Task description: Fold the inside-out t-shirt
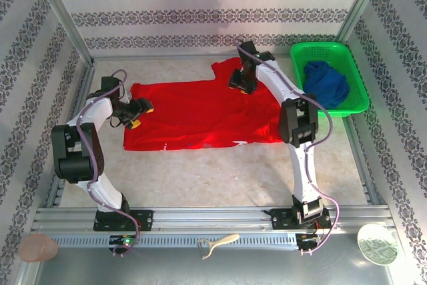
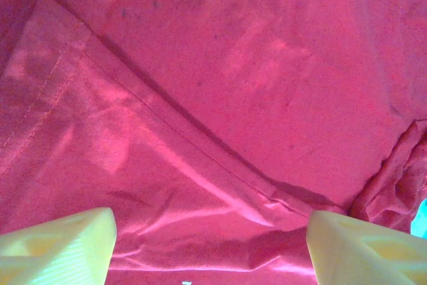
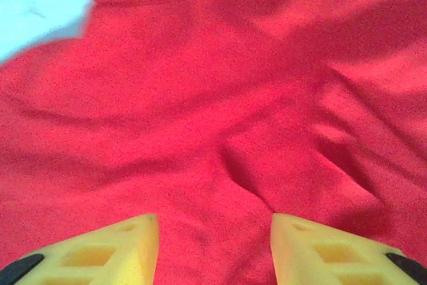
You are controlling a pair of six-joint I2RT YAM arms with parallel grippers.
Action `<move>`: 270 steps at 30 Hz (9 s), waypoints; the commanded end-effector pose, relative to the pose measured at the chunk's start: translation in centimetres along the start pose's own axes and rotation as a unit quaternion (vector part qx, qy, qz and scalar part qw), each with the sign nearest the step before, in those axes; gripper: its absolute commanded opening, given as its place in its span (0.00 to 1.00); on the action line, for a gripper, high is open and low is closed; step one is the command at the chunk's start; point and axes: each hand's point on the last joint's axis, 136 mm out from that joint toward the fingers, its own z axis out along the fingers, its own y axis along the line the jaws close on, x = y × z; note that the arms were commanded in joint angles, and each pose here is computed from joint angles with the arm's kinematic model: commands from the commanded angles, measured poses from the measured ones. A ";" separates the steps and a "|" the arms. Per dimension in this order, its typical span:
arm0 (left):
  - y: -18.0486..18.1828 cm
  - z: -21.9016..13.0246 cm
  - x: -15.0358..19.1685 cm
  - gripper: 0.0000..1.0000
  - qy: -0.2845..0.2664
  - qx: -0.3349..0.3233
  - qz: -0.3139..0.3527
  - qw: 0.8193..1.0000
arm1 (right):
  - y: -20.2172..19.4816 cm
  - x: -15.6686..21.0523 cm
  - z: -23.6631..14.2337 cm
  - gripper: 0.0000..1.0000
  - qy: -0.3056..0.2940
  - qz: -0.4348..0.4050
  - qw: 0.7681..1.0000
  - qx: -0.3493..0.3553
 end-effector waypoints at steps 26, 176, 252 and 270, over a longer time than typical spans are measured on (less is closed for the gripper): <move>5.6 4.2 2.1 0.76 0.028 -0.077 -0.053 0.995 | -19.9 16.9 -3.0 0.00 0.091 0.193 0.969 0.125; 6.9 3.6 6.2 0.81 0.050 -0.091 -0.093 0.990 | -20.4 24.9 -0.9 0.54 0.123 0.406 0.899 0.107; -0.2 8.1 -11.7 0.17 -0.031 -0.294 0.362 0.884 | -7.2 5.8 7.4 0.50 0.110 0.199 0.973 0.047; -2.7 3.7 -11.4 0.00 -0.125 -0.126 0.093 0.980 | -13.4 10.1 7.8 0.50 0.147 0.309 0.927 0.151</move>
